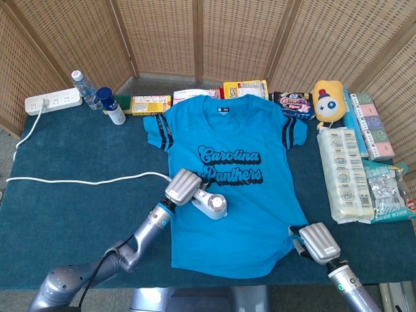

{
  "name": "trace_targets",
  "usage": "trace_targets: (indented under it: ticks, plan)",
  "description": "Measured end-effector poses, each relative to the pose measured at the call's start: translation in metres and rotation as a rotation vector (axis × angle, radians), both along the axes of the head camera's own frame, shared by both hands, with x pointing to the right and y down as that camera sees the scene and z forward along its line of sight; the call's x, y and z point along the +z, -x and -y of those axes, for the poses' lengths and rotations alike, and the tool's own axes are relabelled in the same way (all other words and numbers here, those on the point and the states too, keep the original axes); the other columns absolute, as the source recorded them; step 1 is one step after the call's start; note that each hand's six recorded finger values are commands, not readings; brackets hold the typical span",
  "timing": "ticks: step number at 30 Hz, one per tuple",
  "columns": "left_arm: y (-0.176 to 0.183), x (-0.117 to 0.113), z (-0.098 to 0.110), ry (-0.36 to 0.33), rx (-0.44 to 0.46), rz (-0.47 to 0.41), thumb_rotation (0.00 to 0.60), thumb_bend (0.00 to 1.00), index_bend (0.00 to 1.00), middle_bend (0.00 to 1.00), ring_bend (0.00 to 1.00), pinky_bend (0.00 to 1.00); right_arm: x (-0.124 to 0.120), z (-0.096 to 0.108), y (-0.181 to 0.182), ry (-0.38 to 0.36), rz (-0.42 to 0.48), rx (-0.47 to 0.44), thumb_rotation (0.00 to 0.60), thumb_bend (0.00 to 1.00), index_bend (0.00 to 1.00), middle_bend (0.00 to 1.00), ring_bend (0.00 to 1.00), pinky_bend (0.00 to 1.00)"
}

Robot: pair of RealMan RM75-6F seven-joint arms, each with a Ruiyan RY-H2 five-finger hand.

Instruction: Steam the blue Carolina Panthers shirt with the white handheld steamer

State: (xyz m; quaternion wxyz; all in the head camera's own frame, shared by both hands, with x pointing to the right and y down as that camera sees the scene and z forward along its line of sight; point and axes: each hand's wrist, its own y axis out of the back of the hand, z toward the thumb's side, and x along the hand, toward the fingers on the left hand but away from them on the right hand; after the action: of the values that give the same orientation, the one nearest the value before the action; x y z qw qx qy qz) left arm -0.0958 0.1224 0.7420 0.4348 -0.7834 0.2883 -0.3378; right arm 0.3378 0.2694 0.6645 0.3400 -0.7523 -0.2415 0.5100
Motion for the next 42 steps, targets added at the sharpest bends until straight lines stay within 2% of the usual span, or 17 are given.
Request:
trace_targets:
  ticks: [9,16,42]
  plan:
    - [0.007,0.007,0.018,-0.01,-0.086,0.031,0.6,0.32,0.8,0.77,0.69,0.77,0.0,0.001,-0.002,0.002,-0.005,0.004,0.6,0.61,0.63,0.62,0.7,0.84]
    - [0.008,0.007,0.022,-0.01,-0.099,0.029,0.6,0.32,0.8,0.77,0.69,0.77,0.001,0.001,-0.002,0.005,-0.007,0.005,0.6,0.61,0.63,0.62,0.7,0.84]
    - [0.011,-0.011,-0.024,0.009,0.059,-0.078,0.6,0.31,0.8,0.77,0.69,0.77,-0.002,-0.003,0.006,0.004,-0.006,-0.01,0.6,0.61,0.63,0.62,0.7,0.84]
